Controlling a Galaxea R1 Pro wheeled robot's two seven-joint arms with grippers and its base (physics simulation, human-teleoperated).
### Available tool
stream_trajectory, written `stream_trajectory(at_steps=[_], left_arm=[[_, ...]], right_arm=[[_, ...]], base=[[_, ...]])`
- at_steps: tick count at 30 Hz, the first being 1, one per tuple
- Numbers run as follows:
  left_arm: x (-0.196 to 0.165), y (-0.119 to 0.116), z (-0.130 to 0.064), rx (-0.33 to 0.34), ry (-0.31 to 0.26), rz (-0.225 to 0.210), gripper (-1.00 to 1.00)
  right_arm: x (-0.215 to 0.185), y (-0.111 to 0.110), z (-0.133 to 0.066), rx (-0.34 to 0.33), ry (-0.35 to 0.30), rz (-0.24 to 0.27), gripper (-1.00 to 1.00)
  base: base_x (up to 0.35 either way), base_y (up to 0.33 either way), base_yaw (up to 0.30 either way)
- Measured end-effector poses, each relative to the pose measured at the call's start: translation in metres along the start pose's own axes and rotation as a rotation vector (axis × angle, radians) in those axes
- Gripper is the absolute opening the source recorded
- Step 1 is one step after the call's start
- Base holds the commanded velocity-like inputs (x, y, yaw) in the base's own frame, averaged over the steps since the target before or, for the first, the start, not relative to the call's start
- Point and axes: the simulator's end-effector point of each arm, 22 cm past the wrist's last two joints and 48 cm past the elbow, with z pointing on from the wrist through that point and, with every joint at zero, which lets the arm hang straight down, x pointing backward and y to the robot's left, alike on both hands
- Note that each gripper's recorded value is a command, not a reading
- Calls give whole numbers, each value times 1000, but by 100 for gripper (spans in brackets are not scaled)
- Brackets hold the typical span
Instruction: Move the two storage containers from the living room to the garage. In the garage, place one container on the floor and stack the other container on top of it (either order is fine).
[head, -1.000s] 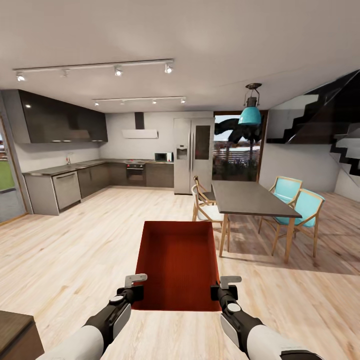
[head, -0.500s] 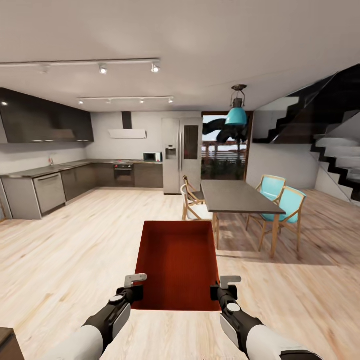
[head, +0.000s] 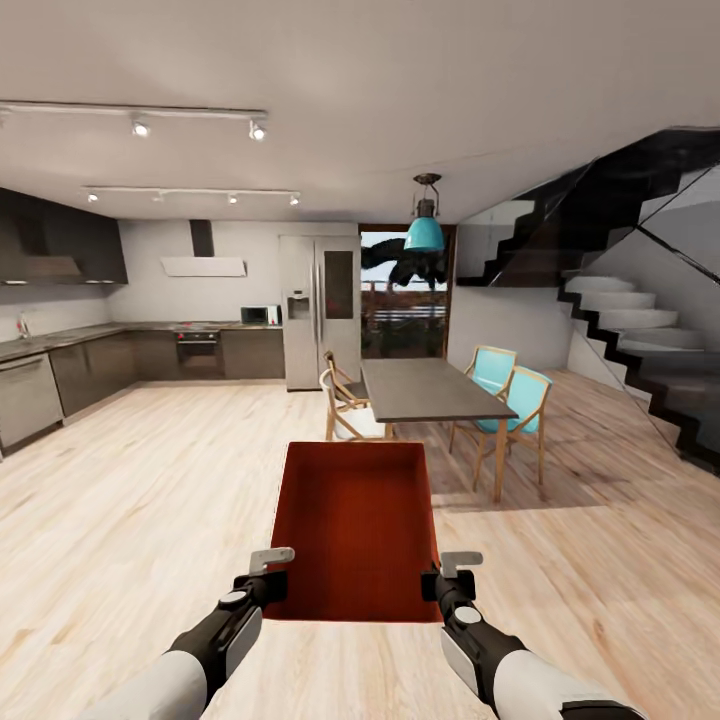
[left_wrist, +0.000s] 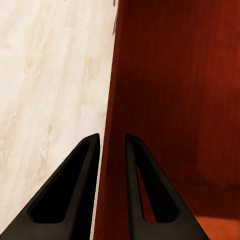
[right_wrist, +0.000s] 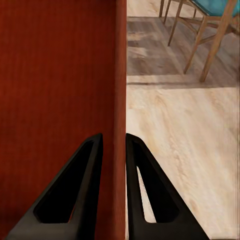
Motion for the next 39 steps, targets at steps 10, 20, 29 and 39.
stream_trajectory(at_steps=[10, 20, 29, 39], left_arm=[[2, 0, 0, 0, 3, 0, -100], [5, 1, 0, -1, 11, 1, -100], [6, 0, 0, -2, 13, 0, -100], [6, 1, 0, -2, 12, -1, -100]], right_arm=[[1, 0, 0, 0, 3, -1, -100], [5, 0, -1, 0, 12, -1, -100], [6, 0, -1, 1, 13, -3, -100], [6, 0, -1, 0, 13, -2, -100]], base=[[14, 0, -291], [0, 0, -290], [46, 0, -282], [170, 0, -280]])
